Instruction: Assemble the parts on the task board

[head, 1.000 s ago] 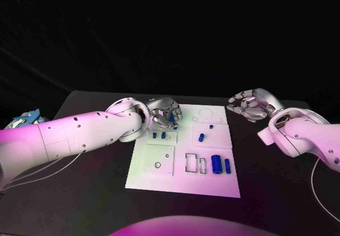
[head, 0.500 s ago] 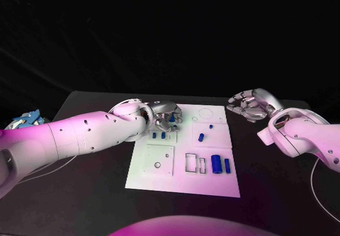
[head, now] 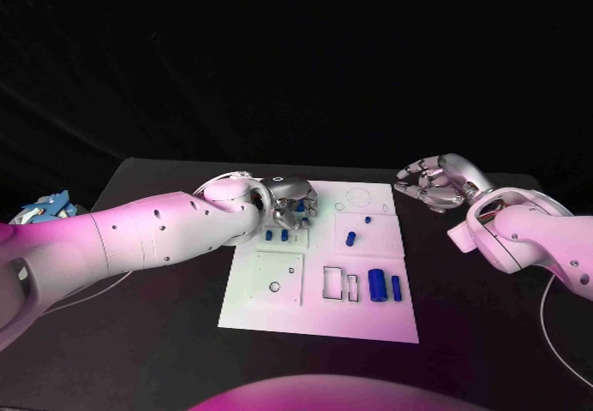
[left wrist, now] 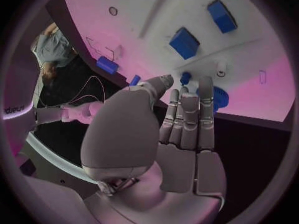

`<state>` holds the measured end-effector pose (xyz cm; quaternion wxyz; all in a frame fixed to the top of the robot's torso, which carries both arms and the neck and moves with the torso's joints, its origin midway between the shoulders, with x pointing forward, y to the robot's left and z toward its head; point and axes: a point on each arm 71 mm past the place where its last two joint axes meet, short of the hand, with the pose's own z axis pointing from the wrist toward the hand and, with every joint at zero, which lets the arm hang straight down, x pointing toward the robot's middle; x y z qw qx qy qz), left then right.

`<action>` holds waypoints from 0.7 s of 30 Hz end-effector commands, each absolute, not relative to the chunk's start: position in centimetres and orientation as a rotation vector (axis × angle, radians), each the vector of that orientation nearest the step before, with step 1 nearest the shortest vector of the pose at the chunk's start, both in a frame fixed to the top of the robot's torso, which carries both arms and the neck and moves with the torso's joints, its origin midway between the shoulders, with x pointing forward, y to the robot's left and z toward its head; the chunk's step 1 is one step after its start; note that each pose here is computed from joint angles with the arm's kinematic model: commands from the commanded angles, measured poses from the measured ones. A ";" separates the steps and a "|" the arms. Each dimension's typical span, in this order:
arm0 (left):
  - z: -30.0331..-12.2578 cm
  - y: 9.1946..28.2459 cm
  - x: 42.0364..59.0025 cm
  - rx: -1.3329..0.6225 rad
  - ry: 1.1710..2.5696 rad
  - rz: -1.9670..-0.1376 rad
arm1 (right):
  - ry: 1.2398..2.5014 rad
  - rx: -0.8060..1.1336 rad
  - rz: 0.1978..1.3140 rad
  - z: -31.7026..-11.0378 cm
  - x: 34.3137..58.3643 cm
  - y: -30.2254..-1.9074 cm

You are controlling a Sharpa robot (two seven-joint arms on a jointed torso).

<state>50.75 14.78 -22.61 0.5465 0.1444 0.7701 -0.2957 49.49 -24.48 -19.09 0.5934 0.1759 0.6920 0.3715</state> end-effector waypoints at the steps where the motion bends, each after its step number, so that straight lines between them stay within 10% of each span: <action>1: -22.8 14.6 50.8 0.356 1.845 -0.642 | 1.604 0.403 0.870 -19.1 49.5 -24.4; 21: -23.1 14.2 51.2 0.356 1.866 -0.590 | 1.607 0.401 0.872 -19.1 49.5 -24.3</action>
